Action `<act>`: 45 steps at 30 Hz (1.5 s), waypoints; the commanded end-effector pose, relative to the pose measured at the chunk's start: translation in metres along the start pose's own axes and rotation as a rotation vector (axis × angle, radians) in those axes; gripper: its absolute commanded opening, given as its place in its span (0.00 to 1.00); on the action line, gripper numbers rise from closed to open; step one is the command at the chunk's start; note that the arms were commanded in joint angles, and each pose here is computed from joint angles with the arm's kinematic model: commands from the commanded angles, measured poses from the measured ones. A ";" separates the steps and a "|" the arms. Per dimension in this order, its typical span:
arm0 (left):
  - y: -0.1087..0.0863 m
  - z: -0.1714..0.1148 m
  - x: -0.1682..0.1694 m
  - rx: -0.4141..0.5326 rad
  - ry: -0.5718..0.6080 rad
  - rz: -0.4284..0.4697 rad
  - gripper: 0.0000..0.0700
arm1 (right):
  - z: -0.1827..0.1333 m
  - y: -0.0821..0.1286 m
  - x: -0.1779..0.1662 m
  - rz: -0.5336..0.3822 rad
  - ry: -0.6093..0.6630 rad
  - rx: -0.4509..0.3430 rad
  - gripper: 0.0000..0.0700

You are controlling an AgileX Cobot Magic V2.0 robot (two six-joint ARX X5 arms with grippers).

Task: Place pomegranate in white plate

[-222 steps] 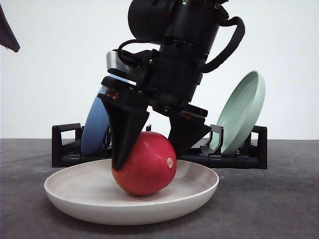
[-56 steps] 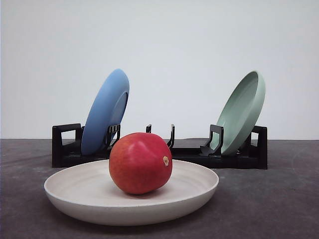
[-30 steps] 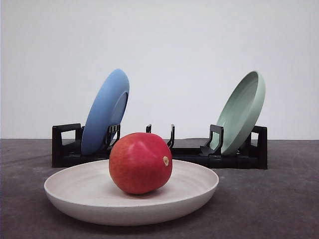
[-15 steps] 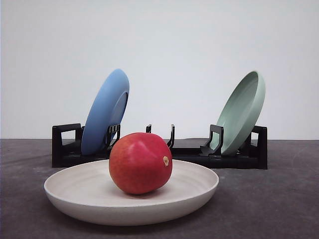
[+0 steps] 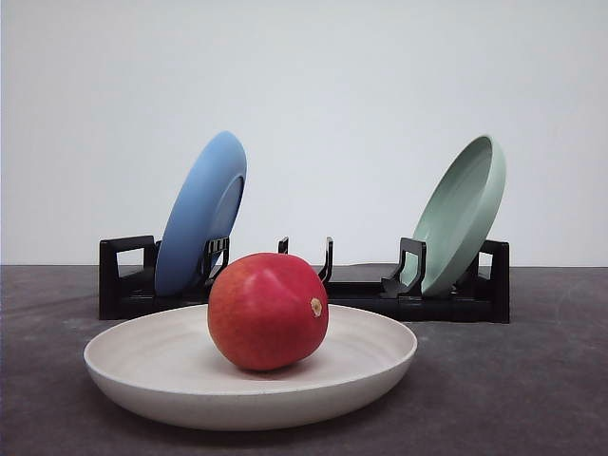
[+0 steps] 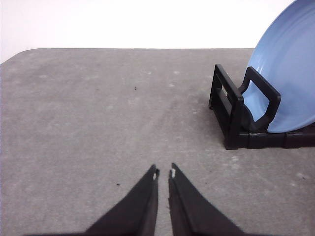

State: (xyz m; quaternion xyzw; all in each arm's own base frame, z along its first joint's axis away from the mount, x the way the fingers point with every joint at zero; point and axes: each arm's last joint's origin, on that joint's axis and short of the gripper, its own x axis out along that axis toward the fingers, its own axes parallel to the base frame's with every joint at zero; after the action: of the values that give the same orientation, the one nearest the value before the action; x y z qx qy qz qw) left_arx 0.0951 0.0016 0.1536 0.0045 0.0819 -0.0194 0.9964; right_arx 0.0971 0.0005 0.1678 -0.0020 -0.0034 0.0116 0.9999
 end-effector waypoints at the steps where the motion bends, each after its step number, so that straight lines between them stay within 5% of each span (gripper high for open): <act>1: 0.000 -0.004 0.001 0.014 0.010 0.000 0.03 | 0.000 0.000 0.000 0.000 -0.008 -0.001 0.04; 45: 0.000 -0.004 0.001 0.014 0.010 0.000 0.03 | 0.000 0.000 0.000 0.000 -0.008 -0.001 0.04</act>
State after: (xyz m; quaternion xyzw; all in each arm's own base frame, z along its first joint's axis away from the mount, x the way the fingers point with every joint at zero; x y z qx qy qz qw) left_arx 0.0951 0.0016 0.1536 0.0045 0.0819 -0.0194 0.9964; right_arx 0.0971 0.0005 0.1678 -0.0020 -0.0034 0.0116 0.9999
